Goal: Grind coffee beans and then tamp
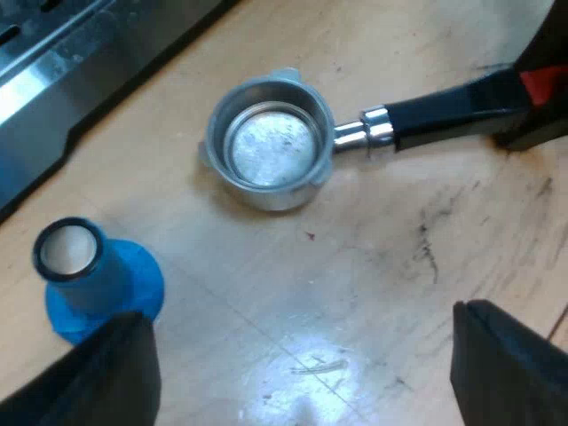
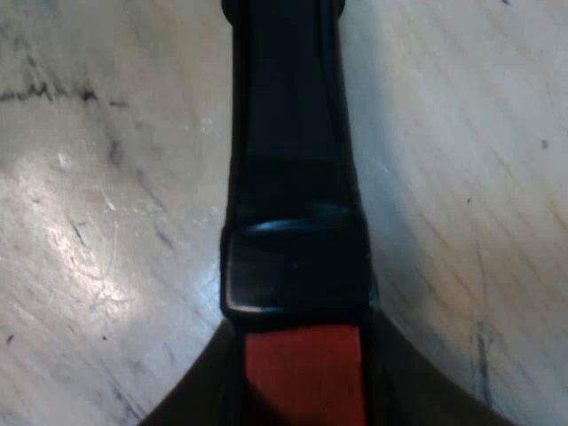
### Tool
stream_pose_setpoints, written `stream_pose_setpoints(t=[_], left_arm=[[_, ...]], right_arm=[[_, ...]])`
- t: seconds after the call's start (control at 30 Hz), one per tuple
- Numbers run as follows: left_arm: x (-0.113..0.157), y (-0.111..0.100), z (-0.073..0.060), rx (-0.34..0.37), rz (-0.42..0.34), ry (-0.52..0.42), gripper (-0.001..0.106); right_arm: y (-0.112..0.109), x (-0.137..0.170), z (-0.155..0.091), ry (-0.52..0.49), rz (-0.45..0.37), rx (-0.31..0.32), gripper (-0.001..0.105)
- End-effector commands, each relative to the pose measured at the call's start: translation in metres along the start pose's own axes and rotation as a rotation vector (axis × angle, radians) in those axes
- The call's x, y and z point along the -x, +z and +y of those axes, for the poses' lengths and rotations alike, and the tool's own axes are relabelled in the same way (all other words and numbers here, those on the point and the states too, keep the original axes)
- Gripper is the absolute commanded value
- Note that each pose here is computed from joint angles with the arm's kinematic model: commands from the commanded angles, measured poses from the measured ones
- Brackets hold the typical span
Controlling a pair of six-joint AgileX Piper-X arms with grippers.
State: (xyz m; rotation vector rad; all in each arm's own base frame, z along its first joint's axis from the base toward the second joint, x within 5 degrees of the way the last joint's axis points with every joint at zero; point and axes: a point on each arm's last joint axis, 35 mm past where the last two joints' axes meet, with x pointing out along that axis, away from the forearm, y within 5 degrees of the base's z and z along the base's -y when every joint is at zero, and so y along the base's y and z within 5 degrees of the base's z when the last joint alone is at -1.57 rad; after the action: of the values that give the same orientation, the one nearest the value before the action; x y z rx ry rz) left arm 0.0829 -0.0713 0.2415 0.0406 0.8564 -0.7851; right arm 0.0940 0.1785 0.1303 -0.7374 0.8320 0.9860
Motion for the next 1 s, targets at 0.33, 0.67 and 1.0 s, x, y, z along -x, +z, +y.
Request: stream_pose_setpoints(t=[0.33, 0.67, 1.0], left_arm=[[0.001, 0.002, -0.001, -0.002, -0.010, -0.012, 0.070], [0.001, 0.002, -0.001, -0.002, -0.010, -0.012, 0.070], [0.001, 0.002, -0.001, -0.002, -0.010, -0.012, 0.070]], right_arm=[[-0.018, 0.001, 0.004, 0.063, 0.142, -0.065, 0.049], [-0.031, 0.007, 0.005, 0.067, 0.309, -0.133, 0.054], [-0.015, 0.029, 0.001, 0.094, 0.476, -0.123, 0.054]])
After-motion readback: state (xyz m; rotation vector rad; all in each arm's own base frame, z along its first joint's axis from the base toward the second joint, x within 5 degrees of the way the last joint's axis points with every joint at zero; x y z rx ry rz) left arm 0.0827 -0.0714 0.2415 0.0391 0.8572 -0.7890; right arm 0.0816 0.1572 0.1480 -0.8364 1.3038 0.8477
